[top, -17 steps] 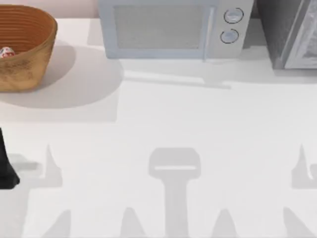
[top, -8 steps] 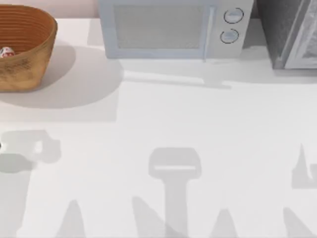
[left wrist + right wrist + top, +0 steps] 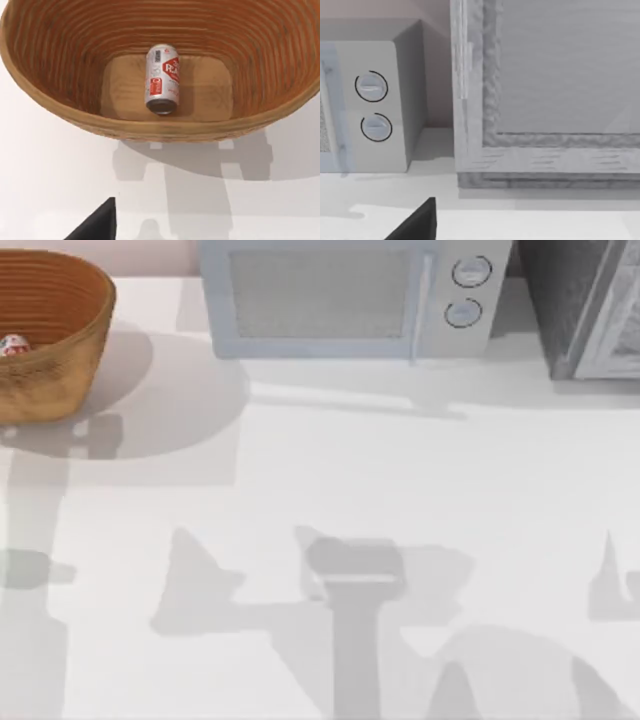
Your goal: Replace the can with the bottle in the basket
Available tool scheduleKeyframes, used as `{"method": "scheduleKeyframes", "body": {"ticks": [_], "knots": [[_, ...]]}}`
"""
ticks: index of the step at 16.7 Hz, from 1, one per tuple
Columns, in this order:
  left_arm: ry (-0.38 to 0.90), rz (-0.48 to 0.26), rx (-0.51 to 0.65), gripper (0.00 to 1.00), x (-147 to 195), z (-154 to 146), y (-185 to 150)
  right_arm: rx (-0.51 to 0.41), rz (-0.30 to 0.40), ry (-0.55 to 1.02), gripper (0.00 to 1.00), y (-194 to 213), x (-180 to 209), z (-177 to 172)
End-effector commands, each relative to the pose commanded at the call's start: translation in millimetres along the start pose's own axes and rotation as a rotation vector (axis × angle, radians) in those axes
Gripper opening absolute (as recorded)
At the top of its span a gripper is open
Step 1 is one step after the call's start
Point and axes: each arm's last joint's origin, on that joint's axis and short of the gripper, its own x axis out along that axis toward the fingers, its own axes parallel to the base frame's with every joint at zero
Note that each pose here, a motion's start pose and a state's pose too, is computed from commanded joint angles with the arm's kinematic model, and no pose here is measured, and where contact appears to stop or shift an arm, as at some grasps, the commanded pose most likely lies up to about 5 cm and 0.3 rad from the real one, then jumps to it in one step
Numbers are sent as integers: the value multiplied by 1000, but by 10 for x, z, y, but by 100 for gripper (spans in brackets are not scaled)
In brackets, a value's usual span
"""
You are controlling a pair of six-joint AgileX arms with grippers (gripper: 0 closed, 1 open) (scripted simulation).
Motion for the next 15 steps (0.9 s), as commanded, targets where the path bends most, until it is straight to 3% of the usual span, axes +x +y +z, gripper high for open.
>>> {"method": "scheduleKeyframes", "body": {"ticks": [4,7,10,15], "knots": [[188,-51,-12,100,616,616,199,0,0,0,100,0,0,0],[315,-94,-28,100,1189,867,353,0,0,0,100,0,0,0],[424,-137,-47,100,1754,932,489,0,0,0,100,0,0,0],[554,-196,-79,100,2466,779,644,0,0,0,100,0,0,0]]}}
